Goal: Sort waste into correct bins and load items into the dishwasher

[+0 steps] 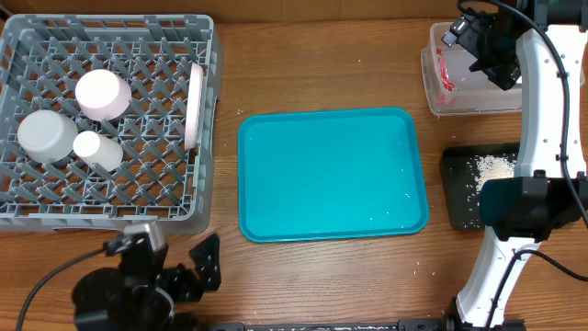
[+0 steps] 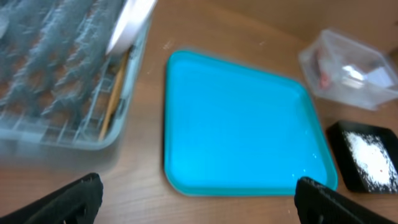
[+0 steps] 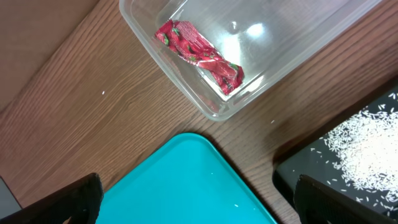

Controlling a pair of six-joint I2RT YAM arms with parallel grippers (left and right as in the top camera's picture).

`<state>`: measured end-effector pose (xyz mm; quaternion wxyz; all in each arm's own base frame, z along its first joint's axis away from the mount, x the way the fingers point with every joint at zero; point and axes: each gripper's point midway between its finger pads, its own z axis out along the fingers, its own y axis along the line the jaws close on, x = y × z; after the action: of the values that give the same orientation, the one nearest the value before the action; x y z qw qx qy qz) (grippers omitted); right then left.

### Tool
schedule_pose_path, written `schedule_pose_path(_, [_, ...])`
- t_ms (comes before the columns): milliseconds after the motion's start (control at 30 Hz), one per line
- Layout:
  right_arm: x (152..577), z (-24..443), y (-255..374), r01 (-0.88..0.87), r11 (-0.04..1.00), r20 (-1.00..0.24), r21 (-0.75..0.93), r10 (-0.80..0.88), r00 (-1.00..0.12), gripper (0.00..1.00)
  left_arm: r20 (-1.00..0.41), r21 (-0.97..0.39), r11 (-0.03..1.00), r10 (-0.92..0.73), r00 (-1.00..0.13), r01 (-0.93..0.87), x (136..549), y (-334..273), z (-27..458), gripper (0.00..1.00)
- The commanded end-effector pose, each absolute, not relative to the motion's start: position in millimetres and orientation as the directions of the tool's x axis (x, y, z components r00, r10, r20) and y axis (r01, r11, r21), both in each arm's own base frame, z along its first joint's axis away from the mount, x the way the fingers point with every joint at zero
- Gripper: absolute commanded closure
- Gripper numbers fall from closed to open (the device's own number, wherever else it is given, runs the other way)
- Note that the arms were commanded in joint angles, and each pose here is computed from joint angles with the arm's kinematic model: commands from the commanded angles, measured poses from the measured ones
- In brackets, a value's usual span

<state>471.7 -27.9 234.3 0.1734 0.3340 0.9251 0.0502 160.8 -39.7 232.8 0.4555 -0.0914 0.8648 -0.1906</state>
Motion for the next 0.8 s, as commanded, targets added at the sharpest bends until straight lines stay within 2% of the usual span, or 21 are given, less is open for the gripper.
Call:
schedule_pose_path(0, [472.0, 252.1, -26.6, 0.581, 0.778, -0.324, 0.238, 0.628, -0.708, 0.0, -0.818, -0.366, 0.919, -0.242, -0.522, 0.148, 179.9, -52.1, 207.6, 0.0])
schedule_pose_path(200, [472.0, 252.1, -26.6, 0.581, 0.778, -0.324, 0.238, 0.628, -0.708, 0.0, -0.939, -0.29, 0.911, -0.211, -0.271, 0.293, 219.7, -63.1, 194.8, 0.0])
schedule_pose_path(367, [472.0, 252.1, -26.6, 0.581, 0.778, -0.324, 0.238, 0.628, -0.708, 0.0, -0.968, -0.246, 0.933, -0.222, -0.12, 0.263, 235.4, -51.7, 184.4, 0.0])
schedule_pose_path(500, [472.0, 252.1, -26.6, 0.581, 0.778, -0.324, 0.238, 0.628, -0.708, 0.0, -0.971, -0.238, 0.953, -0.228, -0.074, 0.188, 241.5, -37.4, 174.2, 0.0])
schedule_pose_path(767, [472.0, 252.1, -26.6, 0.581, 0.778, -0.324, 0.238, 0.628, -0.708, 0.0, -0.971, -0.227, 0.974, -0.225, -0.083, 0.012, 245.9, -8.3, 155.6, 0.0])
